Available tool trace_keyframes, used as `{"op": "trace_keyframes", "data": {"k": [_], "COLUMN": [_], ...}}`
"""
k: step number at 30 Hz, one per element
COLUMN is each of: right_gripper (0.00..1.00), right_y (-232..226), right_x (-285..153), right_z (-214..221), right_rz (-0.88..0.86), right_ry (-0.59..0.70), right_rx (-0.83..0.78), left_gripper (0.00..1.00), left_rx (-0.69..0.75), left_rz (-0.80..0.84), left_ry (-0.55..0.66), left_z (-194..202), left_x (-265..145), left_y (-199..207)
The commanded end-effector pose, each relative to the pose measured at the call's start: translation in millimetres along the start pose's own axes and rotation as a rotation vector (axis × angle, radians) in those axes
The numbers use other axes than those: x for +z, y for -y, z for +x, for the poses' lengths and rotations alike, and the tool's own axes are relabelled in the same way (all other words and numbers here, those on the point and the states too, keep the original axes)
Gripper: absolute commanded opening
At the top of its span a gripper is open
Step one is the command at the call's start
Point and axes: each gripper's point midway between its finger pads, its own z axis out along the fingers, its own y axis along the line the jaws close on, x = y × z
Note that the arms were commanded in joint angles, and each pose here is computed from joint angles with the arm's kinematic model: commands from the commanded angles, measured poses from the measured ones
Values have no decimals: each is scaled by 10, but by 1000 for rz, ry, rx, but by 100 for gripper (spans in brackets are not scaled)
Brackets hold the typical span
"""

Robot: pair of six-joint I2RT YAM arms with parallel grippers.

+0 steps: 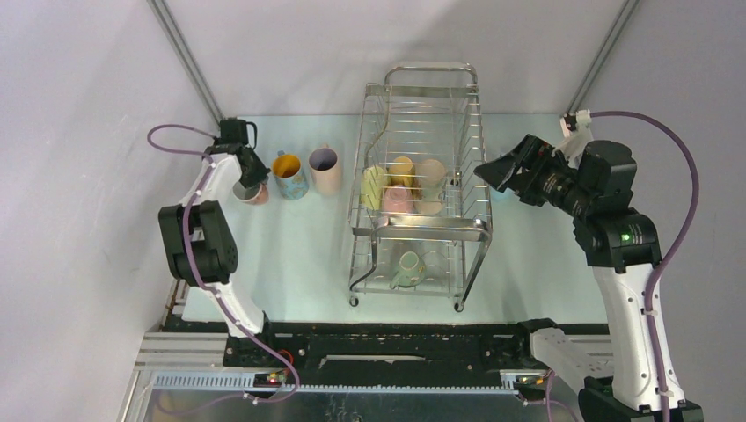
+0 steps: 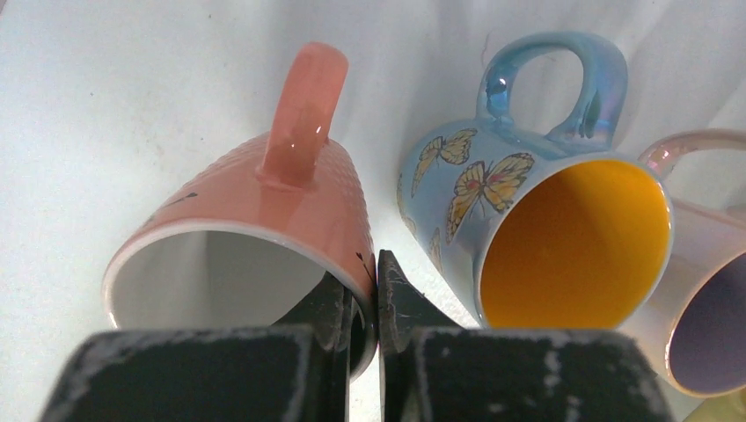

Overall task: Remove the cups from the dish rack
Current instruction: Place the cup at the center of the board.

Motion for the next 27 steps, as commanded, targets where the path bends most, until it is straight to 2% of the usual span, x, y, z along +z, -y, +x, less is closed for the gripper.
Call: {"op": "trace_keyframes", "data": {"k": [1,8,14,20,27], "right_gripper": [100,100,100,100,100], "right_y": [-40,-21,4,-10,28], "right_x": [-42,-7,20,32,44], "right_z": [-18,-7,15,10,5], "right_rz": [-24,-27,-24,-33,-14], "right_ry": [16,6,-4,-5,-3], "right_rx": [-6,0,5,6,9], "left_gripper": [7,17,29,34,38], "left_rx": [-34,-35,-27,-21,-14], "left_rz": [50,39,25,28,64], "left_ry": [91,74,80,88,141], "left_z": [-374,-346,-383,-445,-640], "left_x": [-107,-18,6,4,-199], "left_y": [146,127,106,129,224]}}
